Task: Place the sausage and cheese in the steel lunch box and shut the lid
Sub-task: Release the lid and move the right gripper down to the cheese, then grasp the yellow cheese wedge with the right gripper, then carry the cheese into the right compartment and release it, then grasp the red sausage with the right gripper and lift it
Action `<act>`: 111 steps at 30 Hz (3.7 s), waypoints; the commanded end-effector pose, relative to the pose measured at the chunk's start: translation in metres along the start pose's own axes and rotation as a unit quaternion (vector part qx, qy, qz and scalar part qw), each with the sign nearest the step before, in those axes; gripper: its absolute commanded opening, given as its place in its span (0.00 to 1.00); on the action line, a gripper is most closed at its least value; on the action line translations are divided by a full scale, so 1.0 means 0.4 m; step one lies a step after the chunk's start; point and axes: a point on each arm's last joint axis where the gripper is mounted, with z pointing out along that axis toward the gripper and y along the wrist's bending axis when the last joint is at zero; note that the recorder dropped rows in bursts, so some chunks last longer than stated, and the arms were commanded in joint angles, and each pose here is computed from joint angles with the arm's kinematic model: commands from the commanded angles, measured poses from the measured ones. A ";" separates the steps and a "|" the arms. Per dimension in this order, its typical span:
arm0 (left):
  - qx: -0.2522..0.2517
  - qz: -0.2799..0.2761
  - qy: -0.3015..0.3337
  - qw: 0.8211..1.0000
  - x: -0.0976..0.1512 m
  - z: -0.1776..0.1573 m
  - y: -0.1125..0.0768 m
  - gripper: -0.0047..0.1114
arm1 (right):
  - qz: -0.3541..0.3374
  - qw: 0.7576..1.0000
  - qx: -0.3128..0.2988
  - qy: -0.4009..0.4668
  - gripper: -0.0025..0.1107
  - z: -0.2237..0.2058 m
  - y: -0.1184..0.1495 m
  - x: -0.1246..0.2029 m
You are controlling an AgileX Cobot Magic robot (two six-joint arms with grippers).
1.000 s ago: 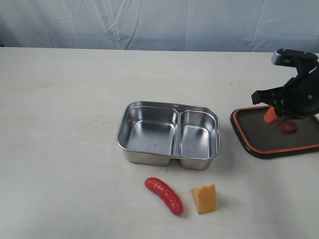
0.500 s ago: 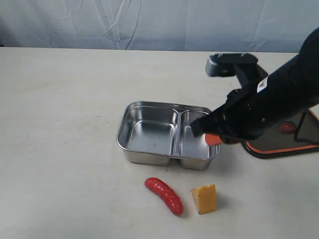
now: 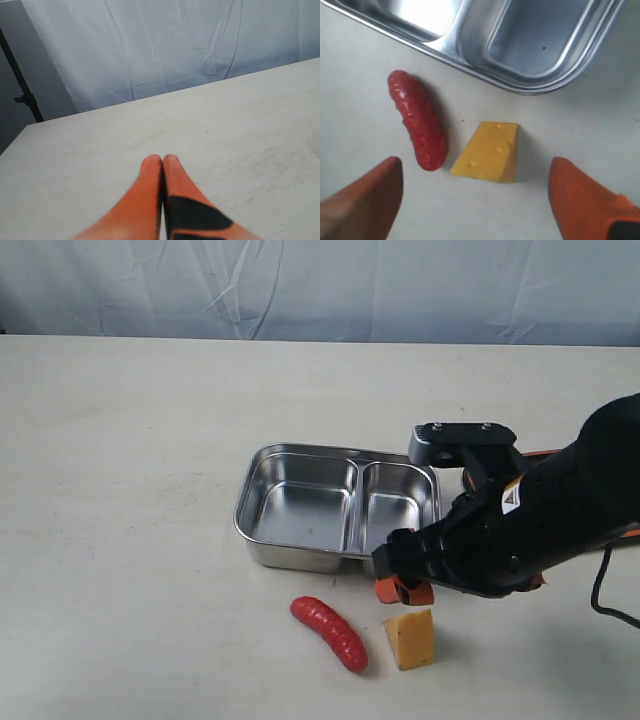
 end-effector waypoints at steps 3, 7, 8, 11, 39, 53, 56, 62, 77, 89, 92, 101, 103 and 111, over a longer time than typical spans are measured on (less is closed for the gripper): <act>-0.003 0.001 -0.001 1.000 0.001 0.000 0.001 0.04 | 0.039 0.998 0.033 0.025 0.66 0.041 -0.017 0.002; -0.003 0.001 -0.001 1.000 0.001 0.000 0.001 0.04 | 0.057 0.996 0.040 0.057 0.66 0.081 -0.023 0.008; -0.003 0.001 -0.001 1.000 0.001 0.000 0.001 0.04 | 0.059 0.996 0.040 0.060 0.66 0.086 -0.024 0.008; -0.003 0.001 -0.001 1.000 0.001 0.000 0.001 0.04 | 0.060 0.995 0.041 0.068 0.66 0.097 -0.025 0.009; -0.003 0.001 -0.001 1.000 0.001 0.000 0.001 0.04 | -0.066 0.989 -0.085 -0.100 0.01 -0.136 0.073 -0.053; -0.003 0.001 -0.001 1.000 0.001 0.000 0.001 0.04 | -0.102 0.992 0.056 -0.052 0.01 0.044 0.035 -0.189; -0.003 0.001 -0.001 1.000 0.001 0.000 0.001 0.04 | -0.098 0.991 0.077 -0.051 0.01 0.070 0.023 -0.195; -0.003 0.001 -0.001 1.000 0.001 0.000 0.001 0.04 | -0.083 0.991 0.089 -0.058 0.01 0.077 0.016 -0.199; -0.003 0.001 -0.001 1.000 0.001 0.000 0.001 0.04 | -0.080 0.991 0.100 -0.039 0.50 0.063 0.012 -0.189; -0.003 0.001 -0.001 1.000 0.001 0.000 0.001 0.04 | -0.155 0.988 0.008 0.009 0.40 -0.027 0.152 -0.089; -0.003 0.001 -0.001 1.000 0.001 0.000 0.001 0.04 | -0.204 0.978 0.019 0.038 0.40 0.013 0.189 -0.058; -0.003 0.001 -0.001 1.000 0.001 0.000 0.001 0.04 | -0.247 0.959 0.062 0.124 0.40 0.153 0.201 -0.015; -0.003 0.001 -0.001 1.000 0.001 0.000 0.001 0.04 | -0.247 0.958 0.064 0.127 0.46 0.187 0.199 -0.014; -0.002 0.001 -0.002 1.000 0.000 0.000 0.001 0.04 | -0.234 0.961 0.073 0.125 0.53 0.284 0.186 -0.013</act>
